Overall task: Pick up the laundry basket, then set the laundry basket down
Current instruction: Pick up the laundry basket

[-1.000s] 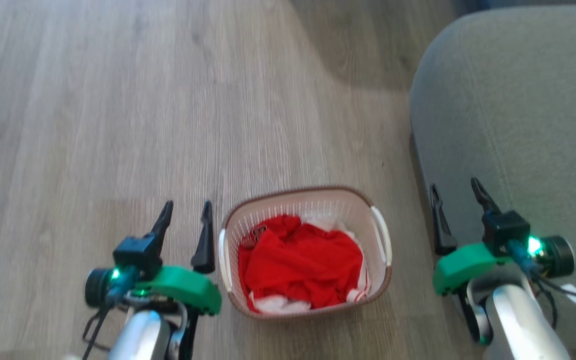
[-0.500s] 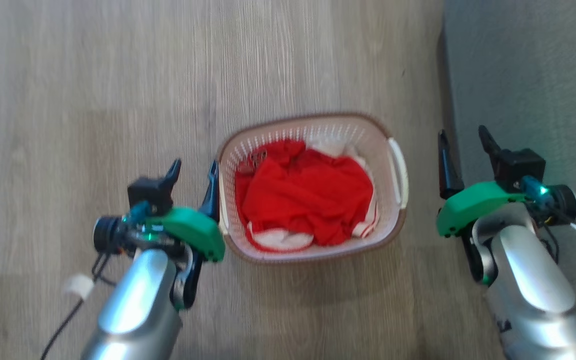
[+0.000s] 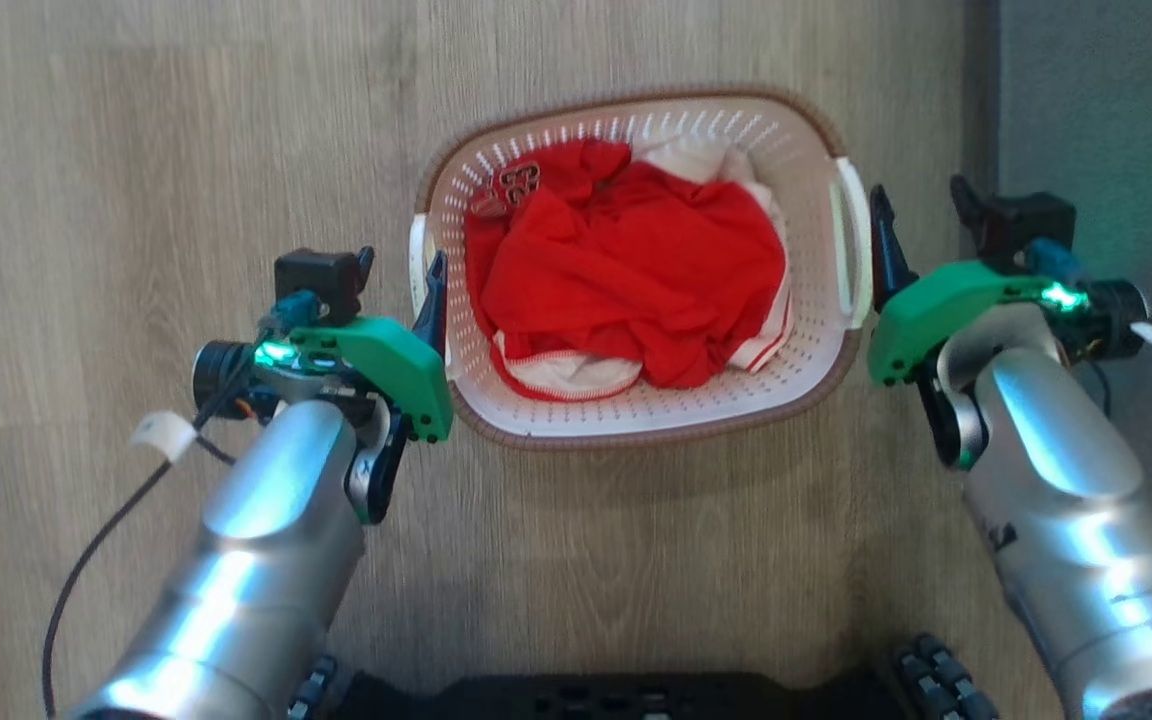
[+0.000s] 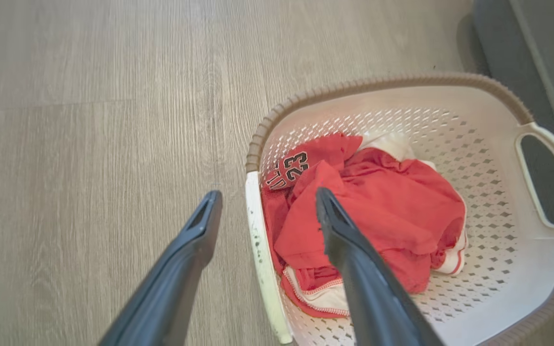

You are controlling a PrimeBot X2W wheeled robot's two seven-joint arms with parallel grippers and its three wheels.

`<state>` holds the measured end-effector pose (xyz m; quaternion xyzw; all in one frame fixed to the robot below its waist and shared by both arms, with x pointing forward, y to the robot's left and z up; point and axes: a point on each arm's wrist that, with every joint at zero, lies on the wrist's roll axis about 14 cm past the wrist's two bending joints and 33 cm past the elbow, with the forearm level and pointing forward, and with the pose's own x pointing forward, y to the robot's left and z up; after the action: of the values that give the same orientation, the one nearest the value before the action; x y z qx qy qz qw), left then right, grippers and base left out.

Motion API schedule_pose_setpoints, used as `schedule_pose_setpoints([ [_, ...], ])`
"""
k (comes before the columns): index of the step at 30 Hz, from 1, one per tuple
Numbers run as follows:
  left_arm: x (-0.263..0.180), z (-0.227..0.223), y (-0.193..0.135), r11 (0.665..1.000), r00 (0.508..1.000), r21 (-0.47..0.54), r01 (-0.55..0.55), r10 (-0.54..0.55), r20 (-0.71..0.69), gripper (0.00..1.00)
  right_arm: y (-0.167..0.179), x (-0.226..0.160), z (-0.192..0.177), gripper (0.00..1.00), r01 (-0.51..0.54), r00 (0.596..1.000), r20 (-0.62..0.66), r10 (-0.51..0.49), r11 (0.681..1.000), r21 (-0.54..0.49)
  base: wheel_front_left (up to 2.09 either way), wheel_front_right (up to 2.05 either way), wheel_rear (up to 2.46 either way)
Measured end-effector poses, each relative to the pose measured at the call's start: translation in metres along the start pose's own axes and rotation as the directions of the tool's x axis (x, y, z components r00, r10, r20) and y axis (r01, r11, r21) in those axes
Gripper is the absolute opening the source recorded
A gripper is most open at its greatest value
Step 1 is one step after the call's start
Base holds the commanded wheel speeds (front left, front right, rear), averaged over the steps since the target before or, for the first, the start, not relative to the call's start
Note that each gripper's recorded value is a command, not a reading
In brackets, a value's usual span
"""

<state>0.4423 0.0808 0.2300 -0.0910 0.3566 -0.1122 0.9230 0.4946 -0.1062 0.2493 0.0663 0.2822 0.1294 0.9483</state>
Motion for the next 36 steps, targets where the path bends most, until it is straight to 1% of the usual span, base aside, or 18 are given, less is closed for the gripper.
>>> schedule_pose_setpoints([
  [8, 0.02, -0.037, 0.011, 1.0, 0.991, -0.012, 0.004, -0.006, -0.132, 1.0, 0.0, 0.028, -0.043, 1.0, 0.0, 0.992, -0.128, 0.01, 0.997, 0.075, 0.0, 0.0, 0.0],
  [16, 0.028, -0.065, 0.012, 0.999, 0.973, -0.025, 0.033, -0.038, -0.229, 1.0, 0.008, 0.047, -0.075, 1.0, -0.03, 0.968, -0.245, 0.051, 0.996, 0.088, 0.0, 0.0, 0.0],
  [18, 0.03, -0.074, 0.011, 0.998, 0.96, -0.051, 0.042, -0.055, -0.275, 1.0, 0.011, 0.051, -0.085, 1.0, -0.047, 0.956, -0.285, 0.067, 0.996, 0.077, 0.0, 0.0, 0.0],
  [26, 0.039, -0.088, 0.006, 0.996, 0.927, -0.037, 0.075, -0.084, -0.365, 1.0, 0.007, 0.053, -0.107, 1.0, -0.04, 0.921, -0.384, 0.069, 0.996, 0.083, 0.0, 0.0, 0.0],
  [31, 0.037, -0.104, 0.005, 0.995, 0.889, -0.05, 0.084, -0.097, -0.448, 1.0, 0.002, 0.058, -0.114, 1.0, -0.039, 0.911, -0.407, 0.065, 0.997, 0.074, 0.0, 0.0, 0.0],
  [36, 0.039, -0.108, 0.006, 0.996, 0.878, -0.036, 0.08, -0.088, -0.47, 1.0, 0.003, 0.06, -0.119, 1.0, -0.044, 0.904, -0.421, 0.071, 0.996, 0.074, 0.0, 0.0, 0.0],
])
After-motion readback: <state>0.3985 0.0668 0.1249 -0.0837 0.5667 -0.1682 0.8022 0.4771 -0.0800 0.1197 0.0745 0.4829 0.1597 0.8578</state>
